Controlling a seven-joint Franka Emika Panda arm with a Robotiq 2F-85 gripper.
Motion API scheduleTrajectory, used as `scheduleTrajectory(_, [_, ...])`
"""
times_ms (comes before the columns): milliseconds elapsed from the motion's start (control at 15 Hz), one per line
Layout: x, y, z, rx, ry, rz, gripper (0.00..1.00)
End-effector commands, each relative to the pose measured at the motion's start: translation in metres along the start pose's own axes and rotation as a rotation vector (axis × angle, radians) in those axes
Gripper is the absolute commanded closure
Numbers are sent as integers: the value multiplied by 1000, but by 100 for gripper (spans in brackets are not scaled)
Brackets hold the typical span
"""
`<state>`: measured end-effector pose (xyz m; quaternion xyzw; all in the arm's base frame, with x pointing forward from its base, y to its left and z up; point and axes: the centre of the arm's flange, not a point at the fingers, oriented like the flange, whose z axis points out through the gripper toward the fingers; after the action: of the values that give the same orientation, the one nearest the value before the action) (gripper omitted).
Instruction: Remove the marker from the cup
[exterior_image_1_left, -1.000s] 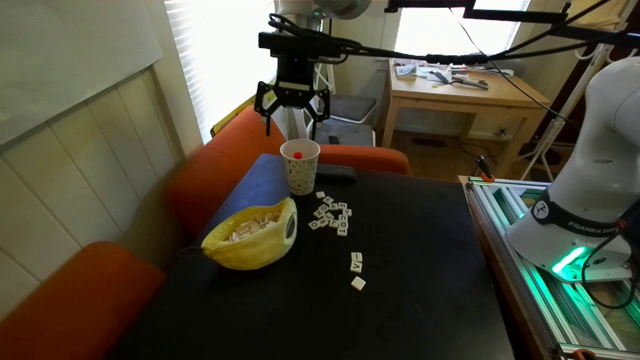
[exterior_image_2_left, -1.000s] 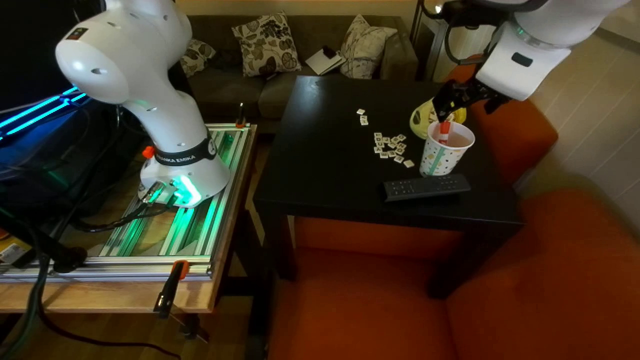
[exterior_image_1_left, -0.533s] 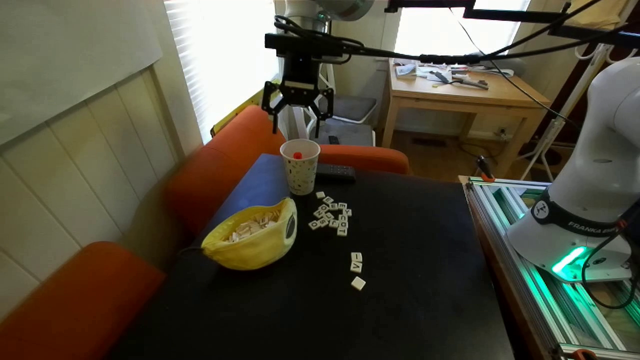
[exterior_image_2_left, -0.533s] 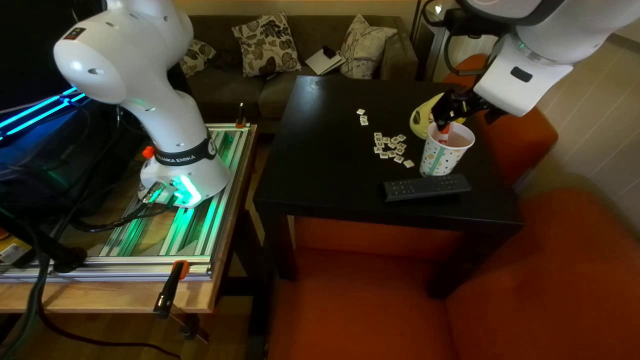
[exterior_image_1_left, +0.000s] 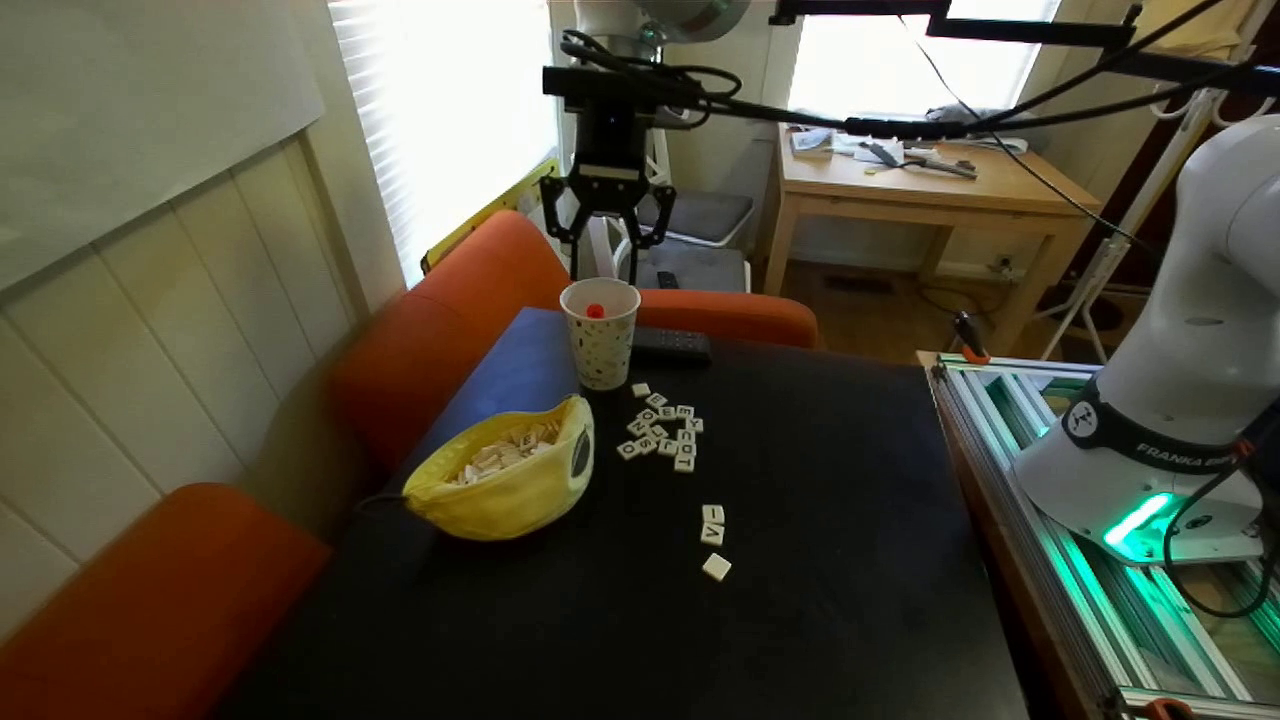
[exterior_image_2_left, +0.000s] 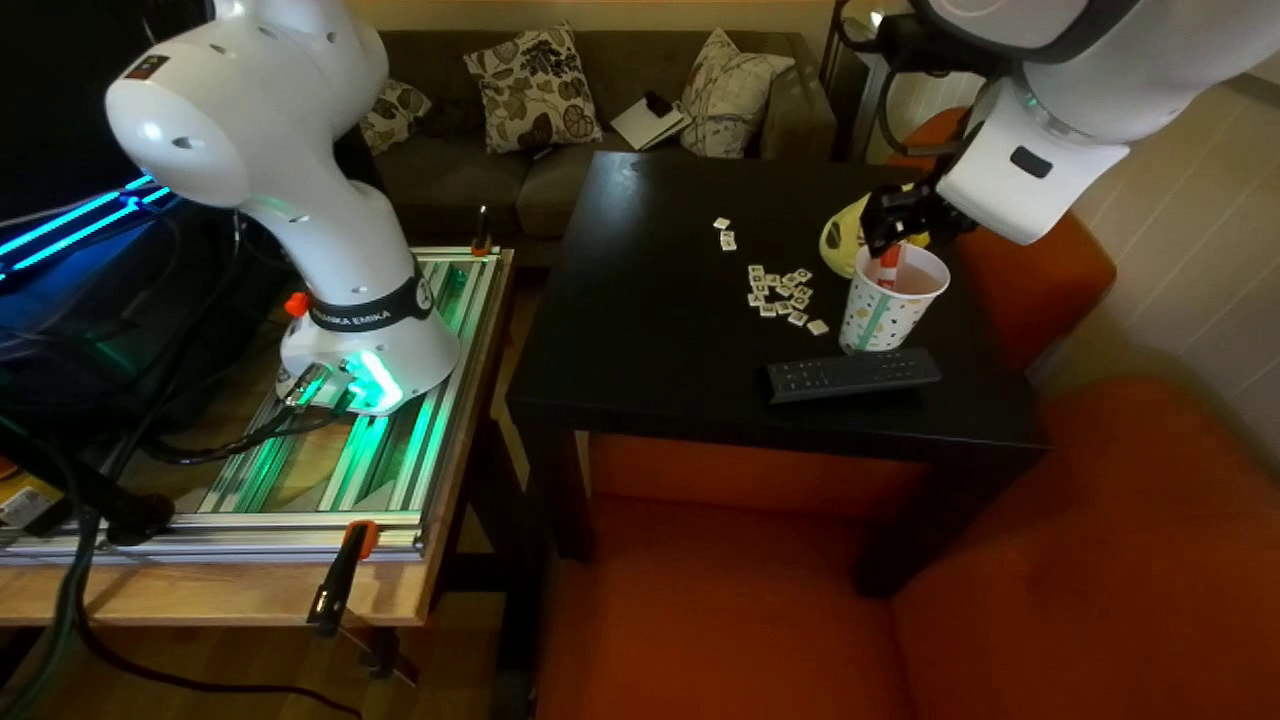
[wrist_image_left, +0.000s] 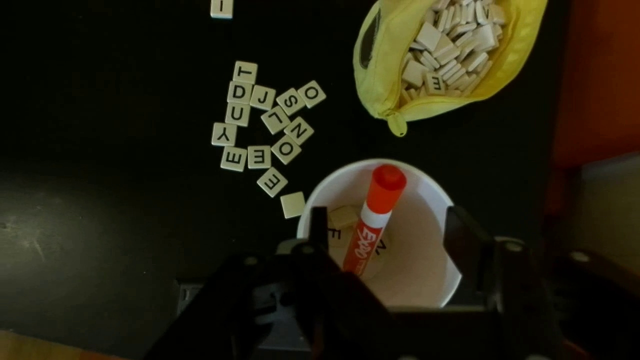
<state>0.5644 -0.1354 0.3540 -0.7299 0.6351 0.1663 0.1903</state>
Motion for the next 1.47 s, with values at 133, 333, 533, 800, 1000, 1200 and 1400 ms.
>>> scheduleTrajectory(133, [10,-3,9,22,-46,-10,40])
scheduleTrajectory(333, [9,-6,17,22,-54,-10,47])
scheduleTrajectory(533, [11,-6,23,-1,-48,-18,51])
scheduleTrajectory(800, [13,-7,28,5,-46,-23,61])
scheduleTrajectory(1000, [15,-10,32,24,-38,-28,60])
scheduleTrajectory(1200, [16,-13,34,35,-29,-35,59])
scheduleTrajectory(1400, [15,-15,40,31,-30,-43,59])
